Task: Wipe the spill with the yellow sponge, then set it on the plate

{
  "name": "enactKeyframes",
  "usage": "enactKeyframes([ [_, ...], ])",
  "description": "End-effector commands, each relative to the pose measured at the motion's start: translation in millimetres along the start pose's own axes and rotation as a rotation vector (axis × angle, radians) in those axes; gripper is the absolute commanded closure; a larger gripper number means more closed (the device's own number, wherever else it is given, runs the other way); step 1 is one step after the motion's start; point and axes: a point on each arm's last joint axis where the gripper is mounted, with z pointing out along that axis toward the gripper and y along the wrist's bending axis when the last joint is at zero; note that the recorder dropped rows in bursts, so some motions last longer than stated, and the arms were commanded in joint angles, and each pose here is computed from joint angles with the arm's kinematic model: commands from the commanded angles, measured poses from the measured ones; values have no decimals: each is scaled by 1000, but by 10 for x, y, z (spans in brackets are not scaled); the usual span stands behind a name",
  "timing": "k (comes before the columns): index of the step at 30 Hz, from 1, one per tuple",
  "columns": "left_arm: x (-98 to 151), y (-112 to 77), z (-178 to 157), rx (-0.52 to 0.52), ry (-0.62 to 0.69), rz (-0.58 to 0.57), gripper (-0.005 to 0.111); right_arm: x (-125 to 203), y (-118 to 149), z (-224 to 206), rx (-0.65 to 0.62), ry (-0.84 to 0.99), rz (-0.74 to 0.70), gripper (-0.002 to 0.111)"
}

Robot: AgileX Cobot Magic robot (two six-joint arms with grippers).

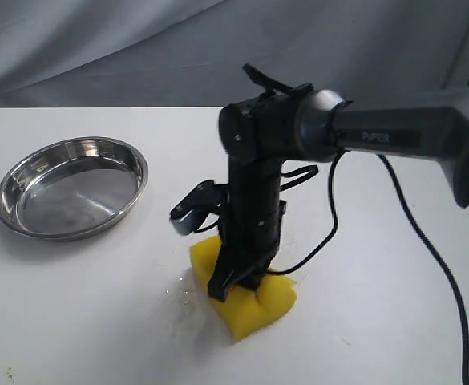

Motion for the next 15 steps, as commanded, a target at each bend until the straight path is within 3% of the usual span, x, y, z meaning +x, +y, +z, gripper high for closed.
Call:
enactKeyframes([
  [1,4,-6,0,8,-9,-7,107,-180,541,236,-88,7,-105,108],
  [5,4,-6,0,8,-9,-7,107,-337,694,263,-24,-108,-155,108],
  [8,4,-6,0,8,-9,-7,107,-422,658,249,19,-200,-141,108],
  [15,4,-6,0,8,-9,-7,107,-359,256,70,214,-237,-31,108],
])
